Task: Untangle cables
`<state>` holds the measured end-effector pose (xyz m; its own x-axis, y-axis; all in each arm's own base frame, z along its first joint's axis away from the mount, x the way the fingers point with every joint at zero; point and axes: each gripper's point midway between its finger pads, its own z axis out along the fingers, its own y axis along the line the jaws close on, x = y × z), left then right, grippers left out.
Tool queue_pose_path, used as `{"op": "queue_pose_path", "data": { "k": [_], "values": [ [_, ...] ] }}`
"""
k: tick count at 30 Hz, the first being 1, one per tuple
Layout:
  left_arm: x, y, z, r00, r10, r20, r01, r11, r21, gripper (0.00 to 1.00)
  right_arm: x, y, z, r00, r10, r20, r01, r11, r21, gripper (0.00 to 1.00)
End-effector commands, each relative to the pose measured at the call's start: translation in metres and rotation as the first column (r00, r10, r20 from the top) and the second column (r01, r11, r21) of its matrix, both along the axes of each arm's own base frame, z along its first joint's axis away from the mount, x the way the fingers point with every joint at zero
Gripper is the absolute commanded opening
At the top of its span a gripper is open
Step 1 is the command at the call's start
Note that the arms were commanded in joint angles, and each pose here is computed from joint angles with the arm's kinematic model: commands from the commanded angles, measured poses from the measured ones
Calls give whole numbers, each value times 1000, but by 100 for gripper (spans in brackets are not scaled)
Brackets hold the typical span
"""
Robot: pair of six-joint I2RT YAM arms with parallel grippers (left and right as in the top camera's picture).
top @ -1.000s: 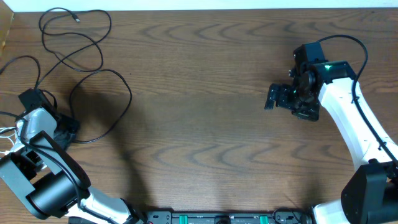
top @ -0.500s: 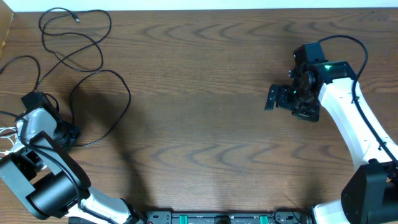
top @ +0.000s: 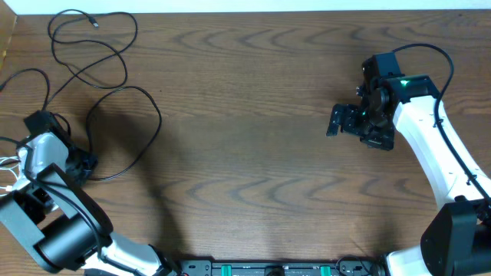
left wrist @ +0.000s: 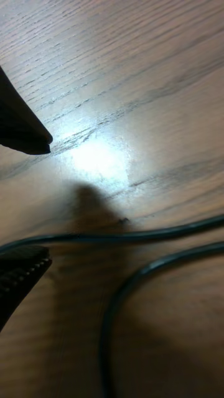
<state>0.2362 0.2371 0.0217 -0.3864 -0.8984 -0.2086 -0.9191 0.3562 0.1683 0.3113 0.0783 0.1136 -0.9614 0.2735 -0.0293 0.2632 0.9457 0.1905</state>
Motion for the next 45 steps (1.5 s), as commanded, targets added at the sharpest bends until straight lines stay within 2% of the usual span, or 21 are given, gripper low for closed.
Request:
{"op": "queue_pose_path", "data": {
  "k": [1,4,6,7,9,11,13,17,21,26,29,30,34,37,39,40,42,45],
  "values": [
    [23,6,39,988,18,150,-23,999,31,54,-2,5,-4,1000,16,-11,-16,1000,5,99],
    [37,-1,62,960,38,276,-43,999,10,55,-1,7,-3,1000,16,-7,-16,1000,17,99],
    [55,-15,79,922,15,388,2,999,-44,58,-1,10,-2,1000,18,-7,-18,999,34,99],
    [74,-36,96,868,-15,496,79,991,-108,62,-2,14,-2,1000,22,-13,-21,998,60,99],
    [91,-62,113,811,-50,583,172,973,-156,67,-5,22,0,999,50,-17,-48,993,104,99],
    [103,-87,127,773,-101,626,253,954,-159,75,-4,31,4,993,116,9,-116,981,156,99],
    [114,-113,140,731,-210,649,360,927,-106,78,-3,34,6,992,126,20,-128,977,172,99],
    [131,-174,164,604,-472,642,573,817,62,83,-4,28,15,993,113,44,-118,979,168,99],
    [124,-229,182,501,-672,545,690,691,217,87,-8,13,32,992,86,89,-97,988,122,99],
    [105,-312,200,265,-831,489,834,452,315,88,-18,-5,69,977,45,209,-57,997,49,99],
    [91,-342,200,197,-876,441,866,366,340,88,-27,-9,101,948,22,318,-40,998,49,99],
    [87,-349,199,188,-883,430,869,353,346,88,-30,-9,109,937,22,348,-43,998,52,99],
    [73,-371,207,202,-850,487,859,392,328,89,-52,-13,136,901,34,433,-50,998,25,99],
    [61,-373,222,181,-834,521,851,398,342,88,-77,-18,146,889,53,455,-55,998,-9,99],
    [50,-362,234,183,-834,520,833,412,369,89,-93,-23,153,875,70,479,-56,998,-43,99],
    [39,-344,242,206,-843,496,804,435,405,89,-103,-28,158,861,76,503,-47,996,-71,99],
    [22,-321,251,237,-852,467,773,457,441,91,-112,-36,162,837,77,541,-25,994,-103,99],
    [-7,-301,260,241,-851,466,757,466,458,91,-121,-45,162,815,66,576,4,993,-119,99]
  ]
}}
